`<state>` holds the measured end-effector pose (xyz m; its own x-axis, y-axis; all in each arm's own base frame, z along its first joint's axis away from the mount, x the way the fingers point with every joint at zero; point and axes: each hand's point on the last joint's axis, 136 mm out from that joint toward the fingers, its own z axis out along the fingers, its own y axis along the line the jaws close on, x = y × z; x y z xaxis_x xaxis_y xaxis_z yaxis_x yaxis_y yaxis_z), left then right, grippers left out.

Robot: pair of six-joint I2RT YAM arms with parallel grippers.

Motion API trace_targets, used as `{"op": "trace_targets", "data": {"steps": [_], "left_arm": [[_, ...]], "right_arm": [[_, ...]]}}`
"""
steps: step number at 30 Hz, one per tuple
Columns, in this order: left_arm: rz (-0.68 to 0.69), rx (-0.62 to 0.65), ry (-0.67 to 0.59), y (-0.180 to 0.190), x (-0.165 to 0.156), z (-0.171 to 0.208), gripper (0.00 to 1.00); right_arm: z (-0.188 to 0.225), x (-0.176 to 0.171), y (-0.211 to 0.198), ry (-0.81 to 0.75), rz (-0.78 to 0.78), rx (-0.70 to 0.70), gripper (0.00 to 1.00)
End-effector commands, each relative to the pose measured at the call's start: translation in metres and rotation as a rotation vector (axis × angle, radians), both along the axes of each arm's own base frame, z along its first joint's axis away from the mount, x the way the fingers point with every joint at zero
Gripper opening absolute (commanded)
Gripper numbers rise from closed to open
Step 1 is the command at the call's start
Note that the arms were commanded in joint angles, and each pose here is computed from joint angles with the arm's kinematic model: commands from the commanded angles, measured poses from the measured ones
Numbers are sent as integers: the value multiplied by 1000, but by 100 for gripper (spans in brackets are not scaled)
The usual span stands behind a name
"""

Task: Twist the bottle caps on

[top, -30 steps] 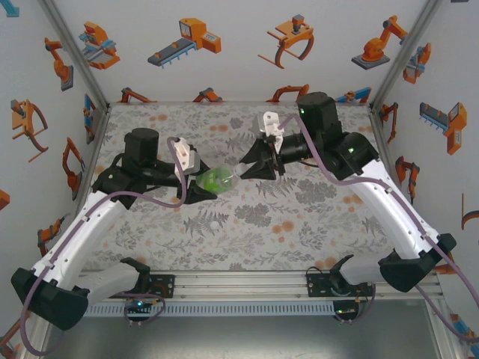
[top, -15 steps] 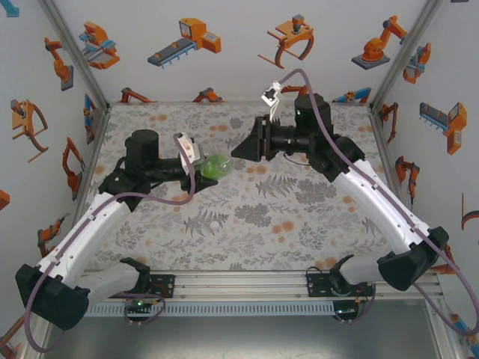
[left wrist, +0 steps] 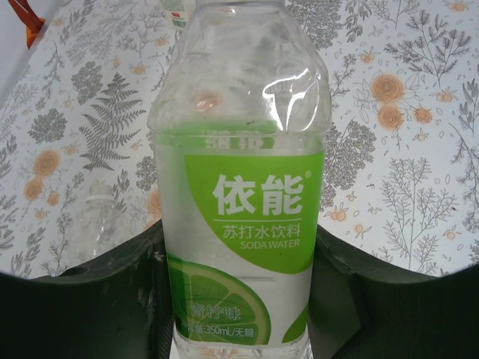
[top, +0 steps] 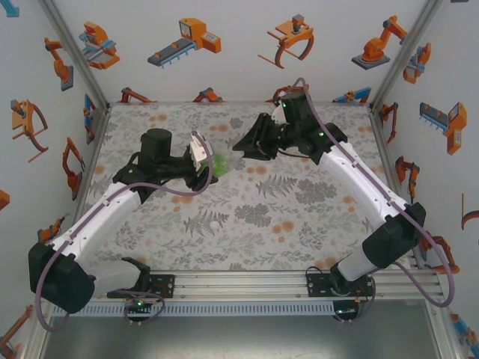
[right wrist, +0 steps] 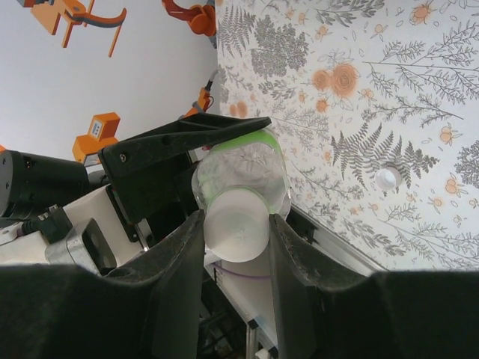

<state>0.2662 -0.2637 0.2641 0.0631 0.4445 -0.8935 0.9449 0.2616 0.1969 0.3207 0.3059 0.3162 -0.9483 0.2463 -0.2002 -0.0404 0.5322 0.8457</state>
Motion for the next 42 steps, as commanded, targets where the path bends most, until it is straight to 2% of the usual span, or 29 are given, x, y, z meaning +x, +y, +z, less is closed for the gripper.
{"op": "trace_targets", "data": {"steps": [1,6,9,13,23,29,42], "left_arm": [[-74,-71,-148,-15,0,35,0],[-102,-74,-124,-16,-6,30,0],[-118,-79,-116,-17,-10,28,0],[-133,-82,-104,-19,-12,25,0],[-144,-69,-113,-19,-13,30,0],[-141,-63,-116,-17,-12,32,0],[-139,-93,-100,-19,-16,32,0]], "right_arm": [[17,-20,10,-4,75,20,21],[48,-24,-3,-272,122,-18,48],[59,-30,-8,-349,149,-26,55],[66,-33,-11,-382,171,-14,60],[85,-26,-36,-505,161,-45,62],[100,-37,-43,-654,216,-84,62],[104,-57,-50,-849,323,-153,60]]}}
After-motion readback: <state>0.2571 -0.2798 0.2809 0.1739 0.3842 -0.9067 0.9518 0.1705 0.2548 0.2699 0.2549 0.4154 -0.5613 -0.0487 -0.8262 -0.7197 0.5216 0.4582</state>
